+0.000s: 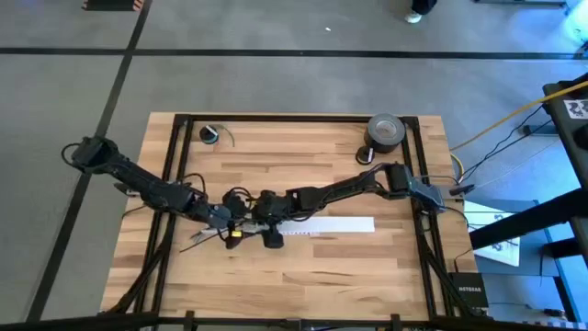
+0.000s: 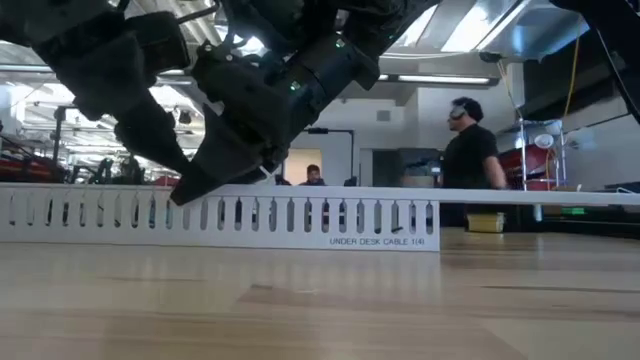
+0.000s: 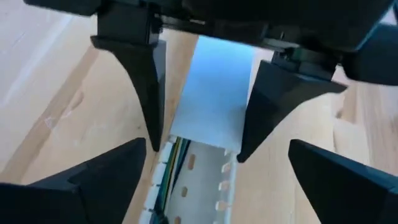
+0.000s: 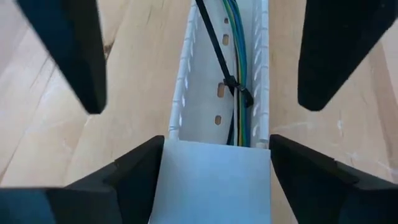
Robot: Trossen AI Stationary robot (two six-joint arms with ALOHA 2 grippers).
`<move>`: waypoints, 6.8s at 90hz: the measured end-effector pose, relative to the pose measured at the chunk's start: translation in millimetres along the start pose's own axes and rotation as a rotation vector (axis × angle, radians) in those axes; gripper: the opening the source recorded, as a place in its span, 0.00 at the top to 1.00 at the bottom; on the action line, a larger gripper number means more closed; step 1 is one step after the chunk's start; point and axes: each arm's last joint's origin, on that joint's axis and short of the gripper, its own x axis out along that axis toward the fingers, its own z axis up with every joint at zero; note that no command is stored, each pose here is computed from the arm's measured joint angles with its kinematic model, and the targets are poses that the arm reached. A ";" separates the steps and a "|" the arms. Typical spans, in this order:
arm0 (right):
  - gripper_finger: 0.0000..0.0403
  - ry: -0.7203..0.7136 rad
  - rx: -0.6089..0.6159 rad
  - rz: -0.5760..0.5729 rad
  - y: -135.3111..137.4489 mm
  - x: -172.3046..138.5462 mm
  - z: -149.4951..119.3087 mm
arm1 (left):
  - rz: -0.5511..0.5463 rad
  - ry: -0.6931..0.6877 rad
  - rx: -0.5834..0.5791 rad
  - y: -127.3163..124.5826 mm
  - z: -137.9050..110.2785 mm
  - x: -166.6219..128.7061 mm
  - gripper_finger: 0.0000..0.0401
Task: Ziptie cables
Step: Close the white cable duct
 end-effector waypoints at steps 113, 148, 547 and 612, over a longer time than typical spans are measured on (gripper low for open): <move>0.32 0.155 -0.113 0.058 -0.4 -1.9 -15.0 | 0.049 -0.018 0.148 -18.0 -14.2 13.5 0.06; 0.32 0.151 -0.116 0.059 -0.4 -1.9 -14.6 | 0.063 0.037 0.121 -2.1 -22.0 22.1 0.06; 0.45 0.159 0.037 0.082 -10.0 -25.5 -7.4 | 0.118 0.164 0.035 -19.4 -43.9 -8.0 0.24; 0.45 0.146 0.030 0.082 -10.2 -25.2 -6.5 | 0.114 0.030 0.050 -14.3 -53.2 -1.4 0.43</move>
